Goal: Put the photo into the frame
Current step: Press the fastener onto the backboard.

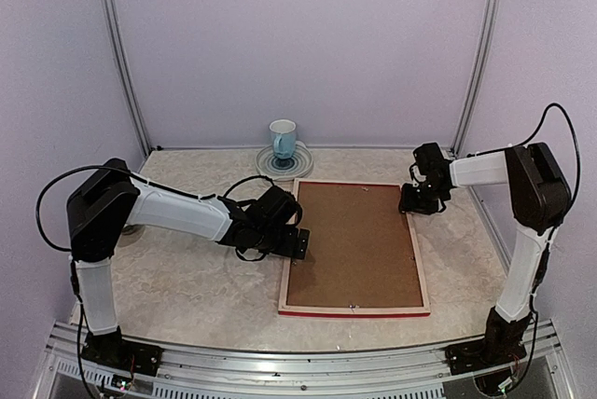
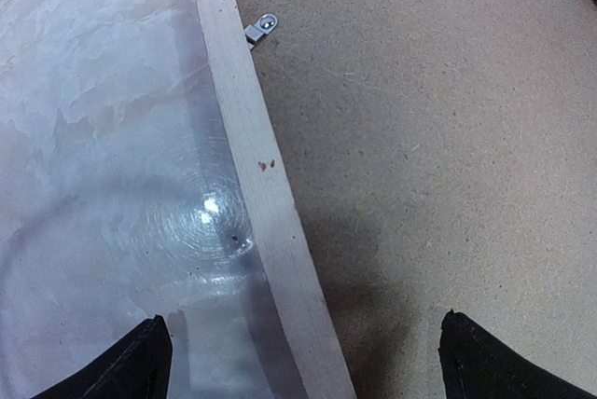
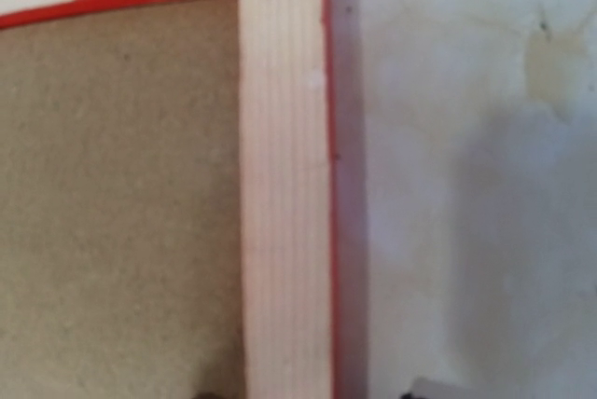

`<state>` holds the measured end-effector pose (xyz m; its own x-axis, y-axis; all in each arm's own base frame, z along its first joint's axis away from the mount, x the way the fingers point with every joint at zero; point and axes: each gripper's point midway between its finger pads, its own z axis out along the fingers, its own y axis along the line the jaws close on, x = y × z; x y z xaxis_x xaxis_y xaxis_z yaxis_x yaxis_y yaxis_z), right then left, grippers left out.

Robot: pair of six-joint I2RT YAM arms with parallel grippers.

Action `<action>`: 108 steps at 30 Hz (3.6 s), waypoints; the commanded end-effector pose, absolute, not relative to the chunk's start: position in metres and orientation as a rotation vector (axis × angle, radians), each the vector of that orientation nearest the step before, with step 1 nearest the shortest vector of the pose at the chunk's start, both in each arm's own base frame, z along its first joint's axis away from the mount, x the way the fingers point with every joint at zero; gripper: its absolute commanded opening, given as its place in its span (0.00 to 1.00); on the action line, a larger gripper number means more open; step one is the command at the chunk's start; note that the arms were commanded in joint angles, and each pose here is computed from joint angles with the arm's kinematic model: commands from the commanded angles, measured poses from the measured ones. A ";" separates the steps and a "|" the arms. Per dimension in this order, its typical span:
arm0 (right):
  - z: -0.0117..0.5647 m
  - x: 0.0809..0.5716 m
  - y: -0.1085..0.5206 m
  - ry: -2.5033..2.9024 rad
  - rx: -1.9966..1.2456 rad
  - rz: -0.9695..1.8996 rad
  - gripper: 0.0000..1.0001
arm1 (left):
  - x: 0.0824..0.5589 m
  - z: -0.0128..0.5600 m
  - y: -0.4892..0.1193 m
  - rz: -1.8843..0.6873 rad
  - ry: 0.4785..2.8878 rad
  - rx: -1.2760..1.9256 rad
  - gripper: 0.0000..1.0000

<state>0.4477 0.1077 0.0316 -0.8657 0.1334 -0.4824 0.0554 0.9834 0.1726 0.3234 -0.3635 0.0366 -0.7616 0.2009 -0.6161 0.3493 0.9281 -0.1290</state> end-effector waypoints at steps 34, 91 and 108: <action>0.018 0.432 0.102 2.662 0.153 0.215 0.46 | 0.315 0.026 -0.366 -0.317 2.472 0.400 0.99; 0.029 0.439 0.098 2.625 0.171 0.185 0.35 | 0.313 0.023 -0.367 -0.321 2.475 0.407 0.99; 0.005 0.428 0.091 2.689 0.155 0.124 0.30 | 0.316 0.026 -0.369 -0.316 2.472 0.411 0.99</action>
<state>0.4425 0.1074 0.0329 -0.8627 0.1384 -0.4864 0.0537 0.9815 0.1840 0.3160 -0.3647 0.0297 -0.7700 0.2111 -0.6021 0.3554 0.9257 -0.1299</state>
